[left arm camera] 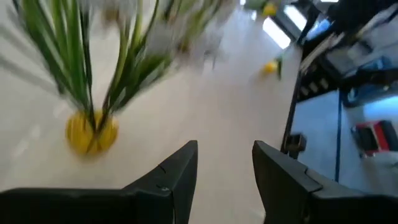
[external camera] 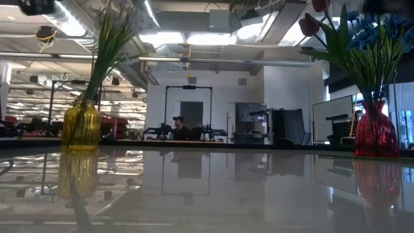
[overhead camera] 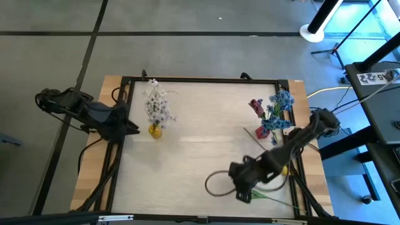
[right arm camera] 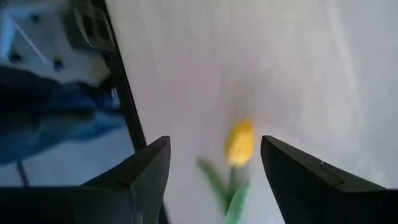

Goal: Sort flowers into vase by color
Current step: Put the bottom yellow flower into the yellow vase

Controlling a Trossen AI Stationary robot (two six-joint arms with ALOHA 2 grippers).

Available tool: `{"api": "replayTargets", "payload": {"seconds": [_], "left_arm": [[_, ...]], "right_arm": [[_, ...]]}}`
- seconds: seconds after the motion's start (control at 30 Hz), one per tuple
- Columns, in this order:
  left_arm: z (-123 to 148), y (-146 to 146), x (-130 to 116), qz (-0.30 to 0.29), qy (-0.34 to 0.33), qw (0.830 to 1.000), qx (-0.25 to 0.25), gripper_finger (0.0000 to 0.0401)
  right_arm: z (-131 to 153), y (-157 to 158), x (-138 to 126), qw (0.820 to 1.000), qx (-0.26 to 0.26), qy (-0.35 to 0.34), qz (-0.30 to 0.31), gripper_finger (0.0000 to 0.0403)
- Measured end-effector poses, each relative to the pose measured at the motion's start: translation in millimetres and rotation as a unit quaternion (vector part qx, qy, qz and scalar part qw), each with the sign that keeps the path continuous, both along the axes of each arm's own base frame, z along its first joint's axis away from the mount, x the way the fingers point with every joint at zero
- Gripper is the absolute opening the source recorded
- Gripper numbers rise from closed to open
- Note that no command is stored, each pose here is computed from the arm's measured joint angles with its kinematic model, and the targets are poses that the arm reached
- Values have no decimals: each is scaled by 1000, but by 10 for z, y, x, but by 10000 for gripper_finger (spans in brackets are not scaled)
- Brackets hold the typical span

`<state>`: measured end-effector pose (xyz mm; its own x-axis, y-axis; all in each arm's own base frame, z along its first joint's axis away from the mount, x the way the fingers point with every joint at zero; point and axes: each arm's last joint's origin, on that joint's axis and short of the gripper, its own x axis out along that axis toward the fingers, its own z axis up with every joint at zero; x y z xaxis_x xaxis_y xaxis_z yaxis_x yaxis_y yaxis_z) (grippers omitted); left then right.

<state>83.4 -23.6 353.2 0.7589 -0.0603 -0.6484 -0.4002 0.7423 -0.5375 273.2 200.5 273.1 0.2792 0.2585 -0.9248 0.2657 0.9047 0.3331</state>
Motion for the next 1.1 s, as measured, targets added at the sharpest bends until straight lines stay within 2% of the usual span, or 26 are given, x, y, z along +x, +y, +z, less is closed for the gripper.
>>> {"api": "replayTargets", "payload": {"seconds": [0.13,0.3,0.43,0.53,0.7,0.9,1.03,1.1], "left_arm": [[22,18,19,15,-22,999,41,149],[22,45,18,47,-27,996,73,149],[40,41,31,44,-38,995,77,149],[63,35,49,45,-53,995,71,149],[70,32,55,44,-57,995,68,149],[87,27,65,43,-68,995,64,149],[217,4,139,26,-142,986,81,149],[334,-16,184,9,-203,975,94,149]], "right_arm": [[-285,251,-74,997,16,77,-11,250],[-583,468,-185,990,-16,137,-1,237],[-816,511,-158,984,-40,174,3,202],[-1005,498,-74,982,-68,177,5,170],[-1277,435,80,977,-75,201,4,115],[-1304,390,143,977,-75,198,-3,17],[-1108,294,256,982,-89,166,1,18],[-794,182,346,987,-94,127,-6,16]]}}
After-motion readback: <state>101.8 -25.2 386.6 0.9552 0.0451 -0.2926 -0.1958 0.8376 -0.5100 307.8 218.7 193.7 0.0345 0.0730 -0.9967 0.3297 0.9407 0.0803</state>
